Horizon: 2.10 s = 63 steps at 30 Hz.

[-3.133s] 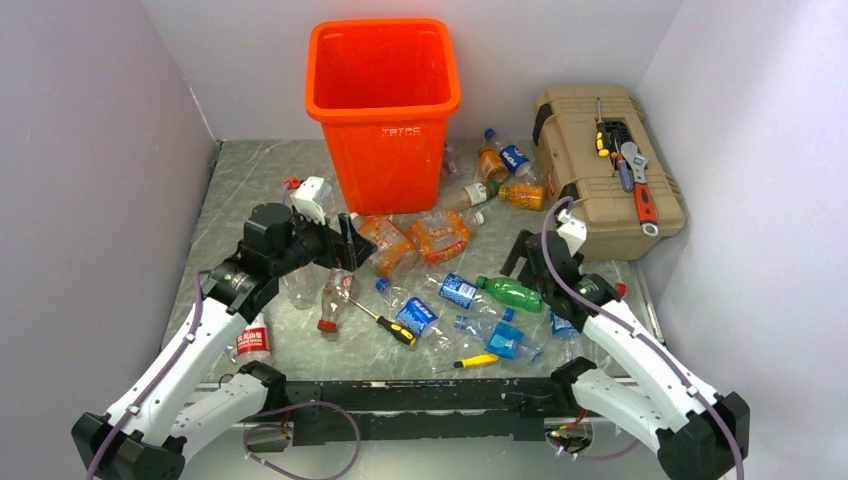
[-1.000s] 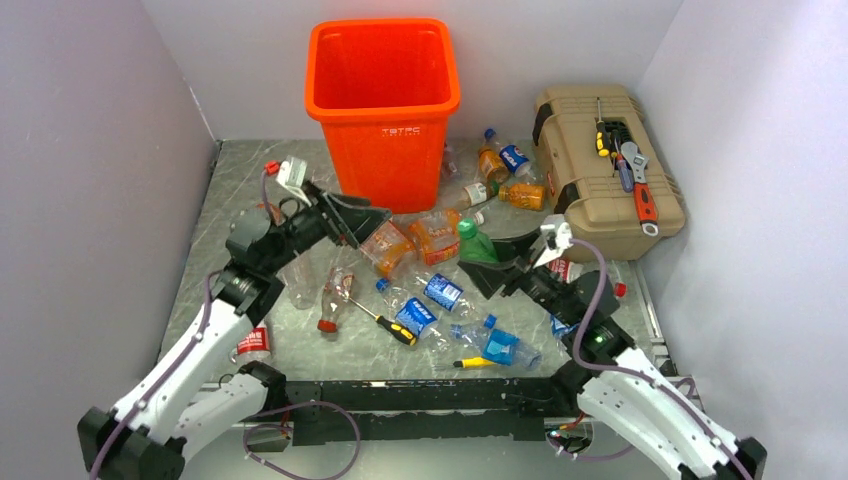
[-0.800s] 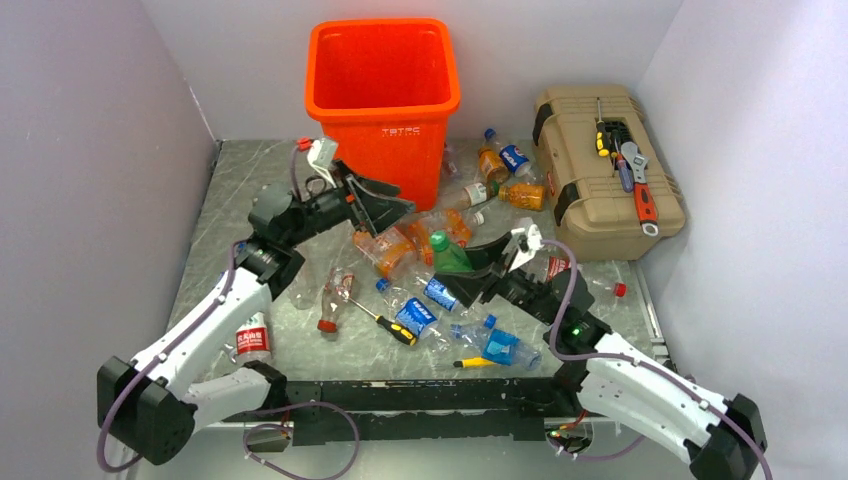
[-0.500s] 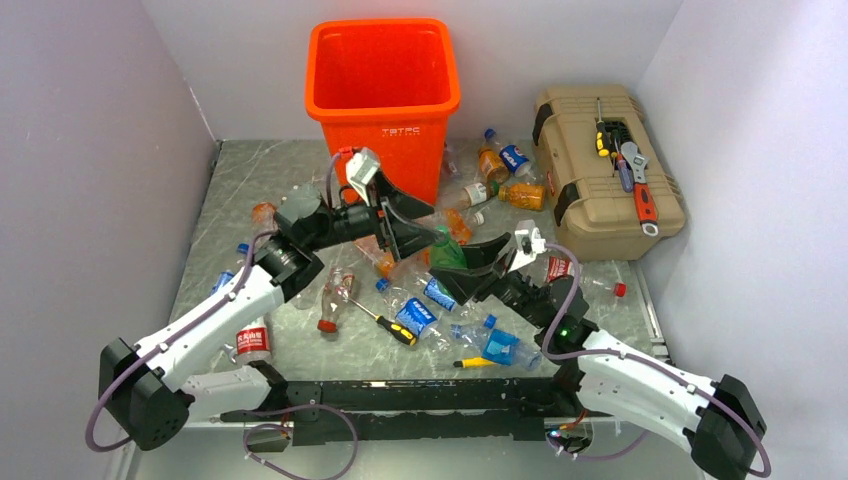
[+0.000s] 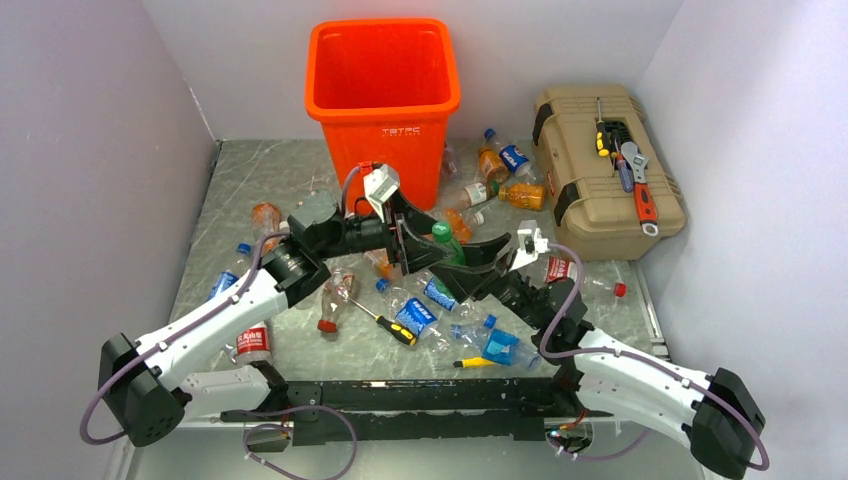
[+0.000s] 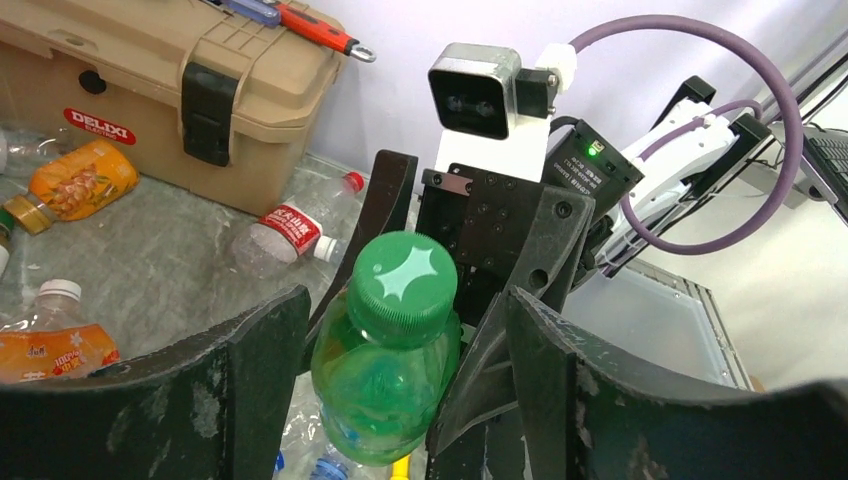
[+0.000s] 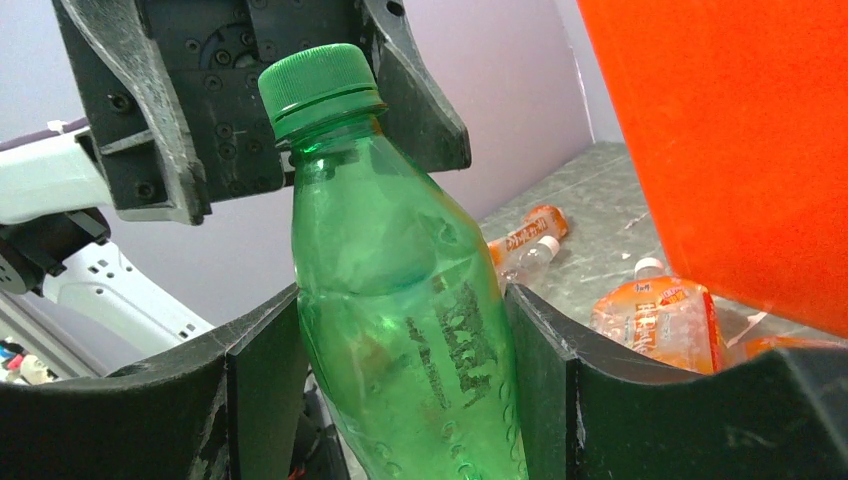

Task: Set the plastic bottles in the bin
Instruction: Pick up the plastic bottle at the center of the board, then place the plastic bottle in the trash bin.

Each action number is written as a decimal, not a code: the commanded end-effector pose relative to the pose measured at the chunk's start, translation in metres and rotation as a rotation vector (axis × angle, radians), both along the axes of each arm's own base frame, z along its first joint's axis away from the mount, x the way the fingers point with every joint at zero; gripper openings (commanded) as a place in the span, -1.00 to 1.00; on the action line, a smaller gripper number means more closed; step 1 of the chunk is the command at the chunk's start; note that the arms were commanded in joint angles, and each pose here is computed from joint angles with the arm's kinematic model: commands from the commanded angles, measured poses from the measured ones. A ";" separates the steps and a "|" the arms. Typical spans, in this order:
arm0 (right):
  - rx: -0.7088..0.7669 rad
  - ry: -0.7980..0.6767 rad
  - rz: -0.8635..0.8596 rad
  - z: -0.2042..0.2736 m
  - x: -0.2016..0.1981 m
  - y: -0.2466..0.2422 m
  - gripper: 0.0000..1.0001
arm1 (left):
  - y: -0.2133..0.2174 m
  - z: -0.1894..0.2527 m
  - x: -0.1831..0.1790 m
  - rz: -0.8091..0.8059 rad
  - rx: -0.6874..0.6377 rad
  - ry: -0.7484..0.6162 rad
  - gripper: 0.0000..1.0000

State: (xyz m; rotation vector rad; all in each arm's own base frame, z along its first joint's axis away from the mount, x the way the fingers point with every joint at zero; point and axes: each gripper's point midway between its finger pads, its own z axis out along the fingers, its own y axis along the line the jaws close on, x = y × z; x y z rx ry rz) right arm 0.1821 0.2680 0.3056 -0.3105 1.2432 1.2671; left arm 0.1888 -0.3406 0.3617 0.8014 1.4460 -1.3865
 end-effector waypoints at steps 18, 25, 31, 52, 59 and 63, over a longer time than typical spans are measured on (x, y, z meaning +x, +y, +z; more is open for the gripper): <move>-0.067 0.069 0.016 0.016 0.002 0.015 0.98 | -0.002 0.029 0.000 0.018 -0.019 -0.088 -1.00; -0.259 0.204 -0.195 0.003 0.011 -0.033 1.00 | 0.041 0.085 0.043 0.369 0.054 -0.274 -1.00; -0.213 0.317 -0.312 -0.019 0.004 -0.075 1.00 | 0.076 0.167 0.088 0.668 0.057 -0.484 -1.00; -0.277 0.363 -0.371 -0.084 -0.006 -0.102 0.99 | 0.159 0.182 0.307 0.906 -0.143 -0.405 -1.00; -0.280 0.378 -0.436 -0.094 0.000 -0.112 0.99 | 0.154 0.132 0.332 0.911 -0.038 -0.319 -1.00; -0.296 0.385 -0.456 -0.096 0.001 -0.115 0.99 | 0.145 0.115 0.331 0.855 -0.011 -0.277 -1.00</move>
